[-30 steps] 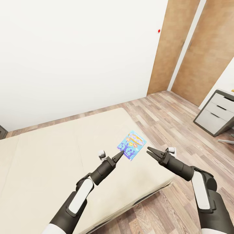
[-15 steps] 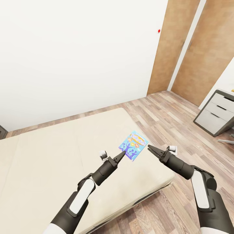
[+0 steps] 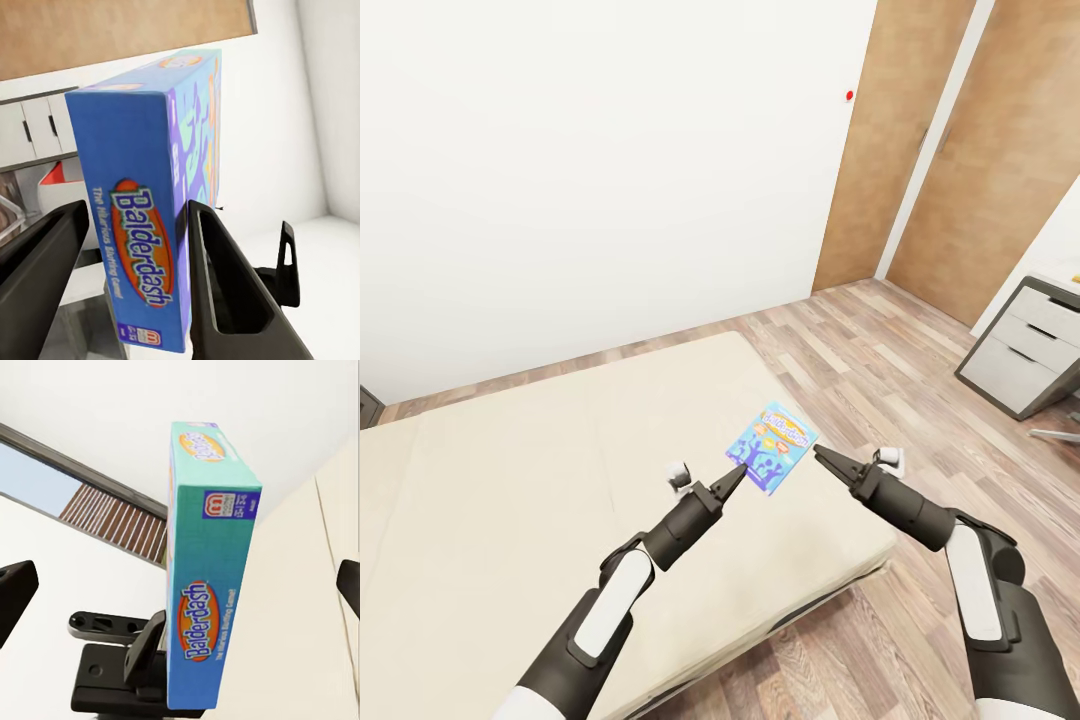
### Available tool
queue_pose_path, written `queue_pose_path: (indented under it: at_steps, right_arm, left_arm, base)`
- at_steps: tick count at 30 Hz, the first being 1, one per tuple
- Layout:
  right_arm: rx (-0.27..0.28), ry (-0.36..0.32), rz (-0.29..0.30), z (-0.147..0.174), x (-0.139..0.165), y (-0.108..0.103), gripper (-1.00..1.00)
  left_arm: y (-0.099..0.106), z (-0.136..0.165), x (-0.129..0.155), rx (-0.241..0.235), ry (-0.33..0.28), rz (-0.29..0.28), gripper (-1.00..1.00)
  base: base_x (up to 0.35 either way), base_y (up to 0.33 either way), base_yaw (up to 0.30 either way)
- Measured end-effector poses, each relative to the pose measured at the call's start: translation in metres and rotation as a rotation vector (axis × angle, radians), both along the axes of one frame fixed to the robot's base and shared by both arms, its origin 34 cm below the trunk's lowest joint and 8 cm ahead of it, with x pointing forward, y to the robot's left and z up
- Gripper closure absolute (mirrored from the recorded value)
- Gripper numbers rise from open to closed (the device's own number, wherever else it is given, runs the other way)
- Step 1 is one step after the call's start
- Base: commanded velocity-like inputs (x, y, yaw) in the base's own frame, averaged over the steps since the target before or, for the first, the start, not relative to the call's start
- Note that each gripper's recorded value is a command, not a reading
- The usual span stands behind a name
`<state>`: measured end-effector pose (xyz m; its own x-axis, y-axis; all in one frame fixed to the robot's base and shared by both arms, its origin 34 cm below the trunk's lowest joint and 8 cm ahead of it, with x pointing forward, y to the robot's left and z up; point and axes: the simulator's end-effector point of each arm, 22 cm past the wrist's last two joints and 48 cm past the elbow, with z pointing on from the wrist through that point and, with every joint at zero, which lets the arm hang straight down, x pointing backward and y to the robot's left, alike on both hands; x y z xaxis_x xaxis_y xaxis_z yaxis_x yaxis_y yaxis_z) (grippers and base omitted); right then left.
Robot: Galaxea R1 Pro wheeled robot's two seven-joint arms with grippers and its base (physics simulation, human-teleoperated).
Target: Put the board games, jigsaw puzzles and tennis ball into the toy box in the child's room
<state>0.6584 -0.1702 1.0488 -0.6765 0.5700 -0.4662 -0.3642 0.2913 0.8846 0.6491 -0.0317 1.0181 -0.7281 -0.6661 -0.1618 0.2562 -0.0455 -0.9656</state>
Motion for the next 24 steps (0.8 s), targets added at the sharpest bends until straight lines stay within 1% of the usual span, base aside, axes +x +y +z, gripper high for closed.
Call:
queue_pose_path:
  at_steps: [11,24]
  right_arm:
    - [-0.009,-0.009,-0.008,-0.0009,0.0016,0.0019,-1.00]
    - [0.002,-0.018,-0.015,-0.0002,0.0027,0.0077,-1.00]
  left_arm:
    - [-0.0015,0.0016,0.0004,-0.004,-0.001,0.000,1.00]
    - [-0.0021,0.0027,0.0010,-0.006,-0.001,0.001,1.00]
  base:
    - [0.000,0.000,0.000]
    - [0.000,0.000,0.000]
